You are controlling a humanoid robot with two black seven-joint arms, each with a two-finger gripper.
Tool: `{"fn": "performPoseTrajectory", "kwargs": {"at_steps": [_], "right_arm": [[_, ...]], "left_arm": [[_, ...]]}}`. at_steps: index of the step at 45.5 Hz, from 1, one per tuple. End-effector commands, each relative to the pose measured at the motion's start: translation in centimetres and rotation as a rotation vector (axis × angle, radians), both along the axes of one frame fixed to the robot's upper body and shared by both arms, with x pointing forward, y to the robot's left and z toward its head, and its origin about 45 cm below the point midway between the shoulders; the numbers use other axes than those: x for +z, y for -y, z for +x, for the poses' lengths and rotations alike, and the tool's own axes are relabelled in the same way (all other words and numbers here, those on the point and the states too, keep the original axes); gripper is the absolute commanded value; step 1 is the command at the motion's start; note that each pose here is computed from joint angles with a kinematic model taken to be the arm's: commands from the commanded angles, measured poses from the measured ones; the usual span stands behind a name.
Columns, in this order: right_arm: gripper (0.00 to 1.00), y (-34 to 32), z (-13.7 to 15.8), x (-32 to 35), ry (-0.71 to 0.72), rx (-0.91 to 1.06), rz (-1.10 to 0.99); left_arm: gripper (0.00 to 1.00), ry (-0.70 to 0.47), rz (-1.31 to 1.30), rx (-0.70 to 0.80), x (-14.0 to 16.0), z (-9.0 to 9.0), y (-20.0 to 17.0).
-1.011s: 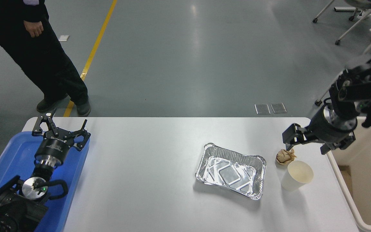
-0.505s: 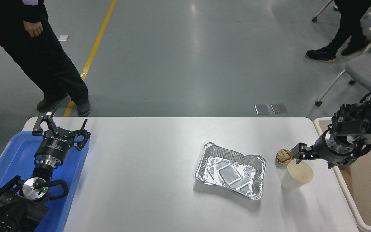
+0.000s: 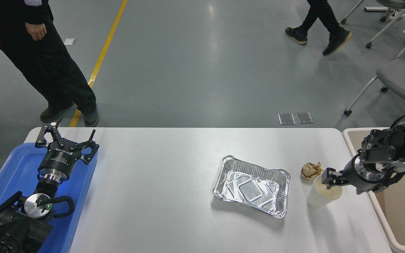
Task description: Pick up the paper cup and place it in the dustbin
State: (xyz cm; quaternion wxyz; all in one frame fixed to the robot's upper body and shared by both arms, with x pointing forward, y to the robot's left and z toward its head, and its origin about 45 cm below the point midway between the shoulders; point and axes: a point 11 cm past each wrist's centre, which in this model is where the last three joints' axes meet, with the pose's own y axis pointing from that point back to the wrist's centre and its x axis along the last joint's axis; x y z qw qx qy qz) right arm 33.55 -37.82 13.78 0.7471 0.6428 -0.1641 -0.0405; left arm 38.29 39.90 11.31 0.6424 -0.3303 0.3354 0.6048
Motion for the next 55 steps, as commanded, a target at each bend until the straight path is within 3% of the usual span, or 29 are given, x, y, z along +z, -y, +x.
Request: {"fn": "performPoseTrajectory", "kwargs": {"at_steps": [1, 5, 7, 26, 55], "right_arm": [[0.25, -0.2, -0.3, -0.5, 0.008, -0.094, 0.045], [0.12, -0.2, -0.6, -0.7, -0.001, -0.099, 0.046], [0.0, -0.2, -0.7, -0.9, -0.004, -0.1, 0.045], [0.0, 0.2, -0.2, 0.3, 0.013, -0.14, 0.065], [0.0, -0.7, 1.3, 22.6, 0.025, -0.102, 0.239]], "left_arm": [[0.99, 0.0, 0.0, 0.0, 0.0, 0.0, 0.0], [0.99, 0.0, 0.0, 0.0, 0.0, 0.0, 0.0], [0.99, 0.0, 0.0, 0.0, 0.0, 0.0, 0.0], [0.99, 0.0, 0.0, 0.0, 0.0, 0.0, 0.0], [0.99, 0.0, 0.002, -0.004, 0.0, 0.1, 0.1]]}}
